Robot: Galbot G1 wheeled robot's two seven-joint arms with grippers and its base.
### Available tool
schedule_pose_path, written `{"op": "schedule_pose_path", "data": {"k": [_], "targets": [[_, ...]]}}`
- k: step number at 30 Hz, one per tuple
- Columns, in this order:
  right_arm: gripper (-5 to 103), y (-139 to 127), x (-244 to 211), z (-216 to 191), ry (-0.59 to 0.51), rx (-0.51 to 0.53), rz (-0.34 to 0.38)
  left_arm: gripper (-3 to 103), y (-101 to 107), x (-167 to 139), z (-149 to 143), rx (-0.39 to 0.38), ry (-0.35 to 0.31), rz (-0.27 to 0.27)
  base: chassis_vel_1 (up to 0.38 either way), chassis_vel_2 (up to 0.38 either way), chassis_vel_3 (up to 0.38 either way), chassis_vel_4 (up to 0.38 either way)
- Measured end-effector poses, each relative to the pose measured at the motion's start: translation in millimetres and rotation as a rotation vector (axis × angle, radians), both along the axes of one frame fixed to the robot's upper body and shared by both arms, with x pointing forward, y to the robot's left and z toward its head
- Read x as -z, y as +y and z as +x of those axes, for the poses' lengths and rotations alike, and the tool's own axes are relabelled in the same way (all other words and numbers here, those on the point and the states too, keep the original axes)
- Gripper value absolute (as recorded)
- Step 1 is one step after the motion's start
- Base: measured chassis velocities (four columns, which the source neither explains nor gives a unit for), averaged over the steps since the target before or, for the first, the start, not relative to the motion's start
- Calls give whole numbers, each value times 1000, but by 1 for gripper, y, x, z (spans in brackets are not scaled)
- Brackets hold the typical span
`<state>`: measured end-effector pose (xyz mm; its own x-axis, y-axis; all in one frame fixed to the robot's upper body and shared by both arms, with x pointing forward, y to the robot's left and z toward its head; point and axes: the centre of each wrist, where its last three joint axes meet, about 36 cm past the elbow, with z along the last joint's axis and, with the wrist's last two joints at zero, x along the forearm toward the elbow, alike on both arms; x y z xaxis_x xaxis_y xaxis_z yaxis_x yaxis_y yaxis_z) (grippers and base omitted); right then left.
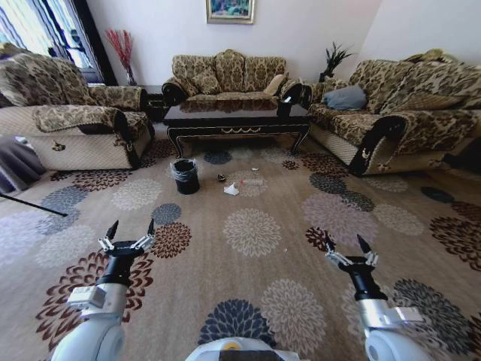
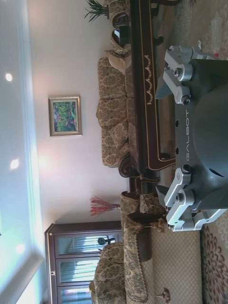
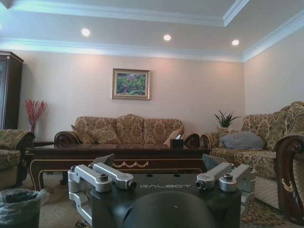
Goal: Move to the front of the table and pick up the trash from the floor, then place it into the trash bin.
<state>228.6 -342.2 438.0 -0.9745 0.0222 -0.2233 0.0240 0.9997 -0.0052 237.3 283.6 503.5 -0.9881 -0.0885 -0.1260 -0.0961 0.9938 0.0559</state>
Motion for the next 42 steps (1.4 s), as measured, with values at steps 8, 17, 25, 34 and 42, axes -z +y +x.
{"op": "schedule_pose_path", "data": {"k": [8, 17, 25, 34, 42], "targets": [[100, 5, -27, -2, -56, -17, -7, 100, 4, -1, 2, -9, -9, 5, 0, 0, 0, 0], [100, 5, -30, -2, -63, -35, -24, 100, 4, -1, -1, -12, -8, 0, 0, 0, 0, 0], [100, 1, -23, 0, -44, -32, -22, 100, 5, 3, 0, -13, 5, -1, 0, 0, 0, 0], [100, -1, -17, -1, -34, -31, -17, 100, 6, 7, 2, -9, 14, 3, 0, 0, 0, 0], [100, -2, -13, -3, -27, -19, -11, 100, 8, 18, 5, -16, 43, 9, 0, 0, 0, 0]]}}
